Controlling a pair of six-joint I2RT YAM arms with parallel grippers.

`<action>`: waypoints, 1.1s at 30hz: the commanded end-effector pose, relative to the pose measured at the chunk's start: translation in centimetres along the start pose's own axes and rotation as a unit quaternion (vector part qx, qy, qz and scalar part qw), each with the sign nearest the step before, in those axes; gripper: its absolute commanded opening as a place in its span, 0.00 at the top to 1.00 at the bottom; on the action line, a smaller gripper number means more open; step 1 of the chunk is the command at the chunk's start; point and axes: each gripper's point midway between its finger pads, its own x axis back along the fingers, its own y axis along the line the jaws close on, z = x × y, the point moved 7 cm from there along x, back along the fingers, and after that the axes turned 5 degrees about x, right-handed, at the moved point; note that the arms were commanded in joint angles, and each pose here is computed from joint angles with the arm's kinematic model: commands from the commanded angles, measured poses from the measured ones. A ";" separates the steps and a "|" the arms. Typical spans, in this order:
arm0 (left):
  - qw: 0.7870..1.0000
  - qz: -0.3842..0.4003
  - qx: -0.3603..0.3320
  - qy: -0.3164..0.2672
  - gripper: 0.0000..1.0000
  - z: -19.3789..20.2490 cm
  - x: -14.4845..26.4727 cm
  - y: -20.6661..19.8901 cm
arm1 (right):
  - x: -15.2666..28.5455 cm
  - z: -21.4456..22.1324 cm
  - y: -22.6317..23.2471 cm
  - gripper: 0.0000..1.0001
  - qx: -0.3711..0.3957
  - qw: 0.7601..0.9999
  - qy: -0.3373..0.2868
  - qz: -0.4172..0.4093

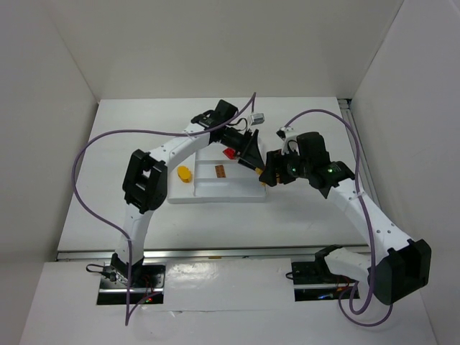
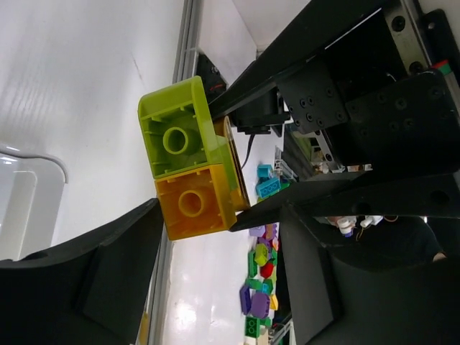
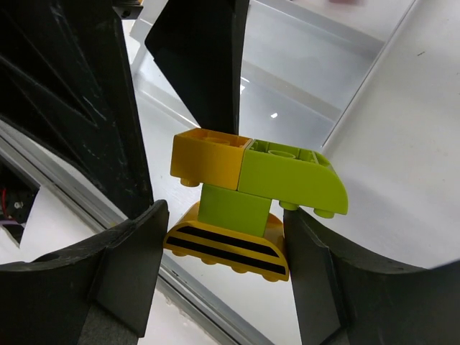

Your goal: Sort the legos into containers by color

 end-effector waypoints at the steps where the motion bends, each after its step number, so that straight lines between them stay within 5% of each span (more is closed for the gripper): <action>1: 0.998 0.051 -0.016 0.023 0.26 0.6 -0.2 -0.7 | 0.0 -1.7 0.1 0.43 0.023 0.999 -0.033 0.010; 13: 0.998 0.060 0.008 0.035 0.51 1.2 -0.8 -0.2 | -0.2 -1.4 -0.2 0.43 0.023 0.999 -0.030 0.029; 21: 0.998 0.058 0.010 0.027 0.98 0.5 -0.8 -0.6 | 0.2 -1.6 -0.3 0.26 0.021 0.998 -0.040 0.044; 24: 0.998 0.058 0.016 0.020 1.00 -0.2 -0.5 -0.5 | 0.5 -1.6 -0.6 0.12 0.016 0.997 -0.042 0.063; 25: 0.998 0.058 0.027 0.014 1.00 -0.4 -0.1 -0.5 | 0.8 -1.7 -0.6 0.00 0.007 0.996 -0.049 0.072; 33: 0.997 0.054 0.029 -0.036 1.00 -2.3 2.1 0.1 | 3.3 -3.2 -0.8 0.00 -0.021 0.987 -0.096 0.130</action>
